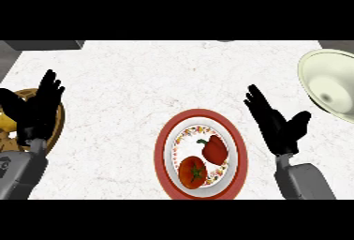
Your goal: Pick the bell pepper from the plate and place it in the bowl
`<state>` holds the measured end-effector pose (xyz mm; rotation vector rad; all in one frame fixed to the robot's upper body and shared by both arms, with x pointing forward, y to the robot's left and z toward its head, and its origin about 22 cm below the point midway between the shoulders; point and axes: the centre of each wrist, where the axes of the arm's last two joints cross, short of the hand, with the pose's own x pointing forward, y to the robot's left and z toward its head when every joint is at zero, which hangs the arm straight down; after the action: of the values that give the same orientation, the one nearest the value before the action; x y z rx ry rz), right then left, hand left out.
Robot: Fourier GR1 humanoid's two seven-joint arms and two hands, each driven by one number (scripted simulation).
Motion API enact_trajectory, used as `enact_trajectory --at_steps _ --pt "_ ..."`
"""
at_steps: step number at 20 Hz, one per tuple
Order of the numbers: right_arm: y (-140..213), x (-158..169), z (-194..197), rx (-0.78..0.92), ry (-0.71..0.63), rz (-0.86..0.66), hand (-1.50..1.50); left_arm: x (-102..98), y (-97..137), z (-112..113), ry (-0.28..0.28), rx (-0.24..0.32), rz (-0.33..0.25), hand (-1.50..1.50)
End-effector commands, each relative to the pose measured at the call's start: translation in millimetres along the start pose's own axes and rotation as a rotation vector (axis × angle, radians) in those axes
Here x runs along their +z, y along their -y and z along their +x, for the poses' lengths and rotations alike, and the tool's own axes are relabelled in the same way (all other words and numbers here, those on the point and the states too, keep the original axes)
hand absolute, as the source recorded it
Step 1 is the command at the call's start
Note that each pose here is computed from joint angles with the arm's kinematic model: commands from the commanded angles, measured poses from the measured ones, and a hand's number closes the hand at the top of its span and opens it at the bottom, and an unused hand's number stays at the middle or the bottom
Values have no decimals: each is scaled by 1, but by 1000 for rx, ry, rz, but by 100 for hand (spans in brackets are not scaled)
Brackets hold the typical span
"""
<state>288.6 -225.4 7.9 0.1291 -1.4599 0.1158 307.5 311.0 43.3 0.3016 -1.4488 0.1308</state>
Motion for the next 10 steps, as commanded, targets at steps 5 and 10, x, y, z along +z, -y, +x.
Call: enact_trajectory --at_steps 5,10 --pt "-45 -20 136 238 596 550 150 1 7 13 148 -121 -66 0" --pt "27 4 115 844 347 163 -150 14 -9 5 123 -126 -81 0"
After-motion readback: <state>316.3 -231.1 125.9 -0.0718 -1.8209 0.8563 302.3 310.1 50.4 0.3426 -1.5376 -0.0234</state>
